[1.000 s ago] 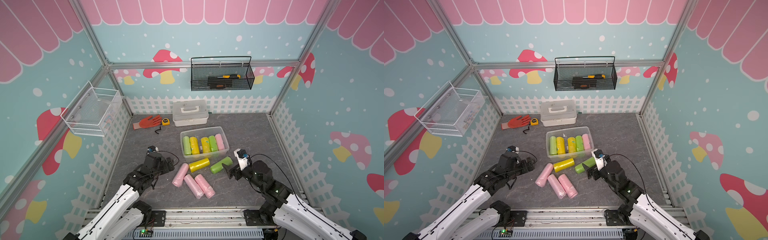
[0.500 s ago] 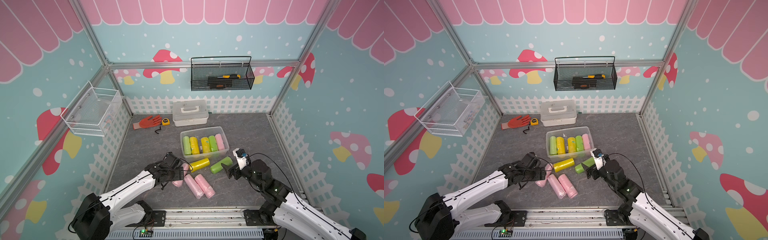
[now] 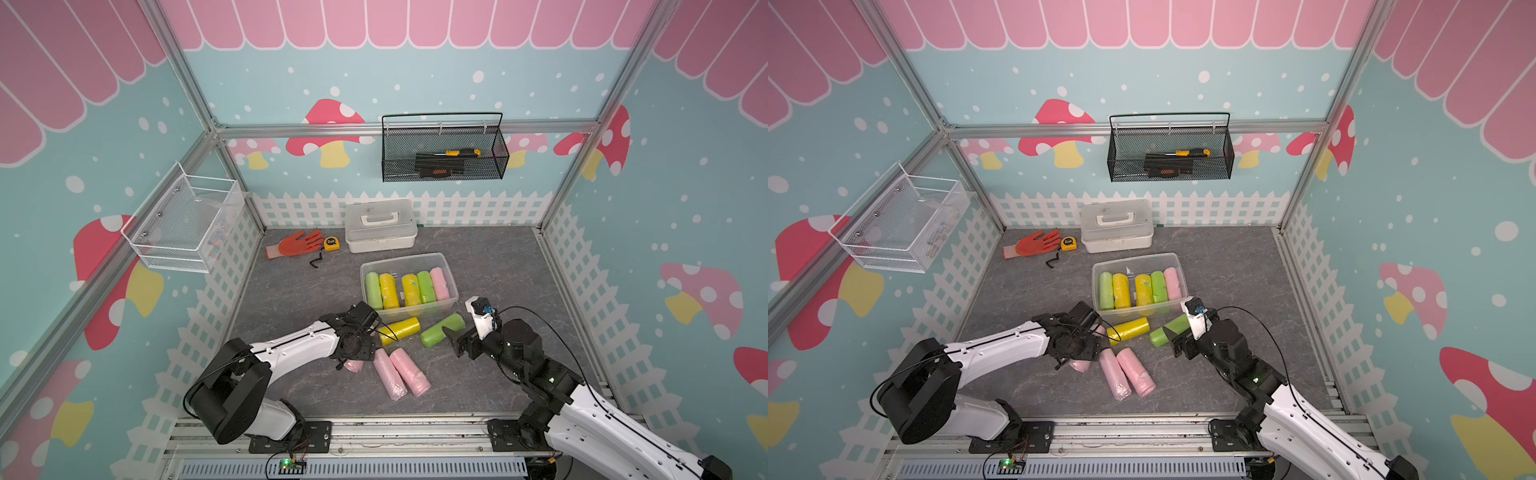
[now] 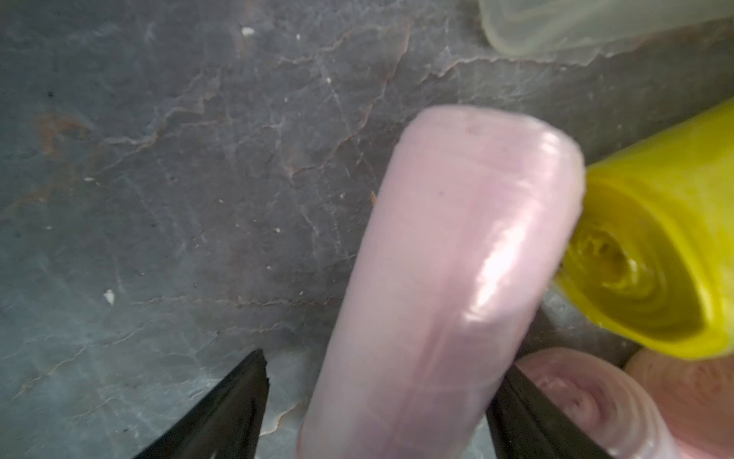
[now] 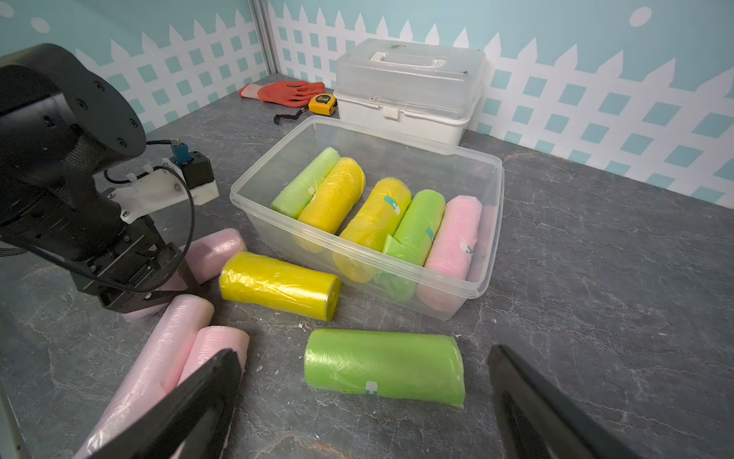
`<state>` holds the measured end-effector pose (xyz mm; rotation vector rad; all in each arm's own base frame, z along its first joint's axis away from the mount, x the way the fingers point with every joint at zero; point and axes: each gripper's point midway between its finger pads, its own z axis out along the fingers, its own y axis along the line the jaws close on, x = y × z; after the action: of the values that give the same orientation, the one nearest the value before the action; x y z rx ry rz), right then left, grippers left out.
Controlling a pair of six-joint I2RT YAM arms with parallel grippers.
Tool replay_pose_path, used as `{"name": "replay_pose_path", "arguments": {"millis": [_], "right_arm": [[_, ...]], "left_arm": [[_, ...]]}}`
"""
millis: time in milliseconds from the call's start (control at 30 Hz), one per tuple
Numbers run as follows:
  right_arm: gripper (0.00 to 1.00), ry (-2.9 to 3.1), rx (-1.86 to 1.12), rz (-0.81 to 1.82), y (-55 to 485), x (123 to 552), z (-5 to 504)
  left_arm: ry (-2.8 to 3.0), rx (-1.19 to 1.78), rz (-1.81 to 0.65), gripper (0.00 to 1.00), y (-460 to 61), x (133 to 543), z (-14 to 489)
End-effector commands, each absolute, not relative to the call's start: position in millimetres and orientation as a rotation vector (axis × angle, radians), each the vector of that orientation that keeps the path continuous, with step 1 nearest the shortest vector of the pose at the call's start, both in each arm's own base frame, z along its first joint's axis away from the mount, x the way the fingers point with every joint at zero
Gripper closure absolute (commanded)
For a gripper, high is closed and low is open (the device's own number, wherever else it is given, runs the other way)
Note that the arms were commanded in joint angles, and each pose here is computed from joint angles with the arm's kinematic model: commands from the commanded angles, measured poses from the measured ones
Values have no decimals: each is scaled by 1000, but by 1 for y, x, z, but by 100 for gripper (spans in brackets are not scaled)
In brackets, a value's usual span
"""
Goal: Put the roll of trash bags into the storage box
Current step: Pick up the roll of trash bags from the center of the board.
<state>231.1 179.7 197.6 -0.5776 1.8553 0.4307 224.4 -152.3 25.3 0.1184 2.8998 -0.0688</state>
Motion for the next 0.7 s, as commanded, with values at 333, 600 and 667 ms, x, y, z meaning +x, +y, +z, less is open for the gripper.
{"name": "replay_pose_path", "arguments": {"millis": [333, 600, 667], "right_arm": [[1, 1835, -568, 427, 179, 232, 209], [1, 1844, -567, 418, 178, 233, 207], [2, 1845, -565, 417, 177, 233, 206]], "left_arm": [[2810, 114, -113, 45, -151, 228, 47], [2678, 46, -159, 71, -134, 222, 74], [2644, 32, -178, 75, -131, 221, 81]]}}
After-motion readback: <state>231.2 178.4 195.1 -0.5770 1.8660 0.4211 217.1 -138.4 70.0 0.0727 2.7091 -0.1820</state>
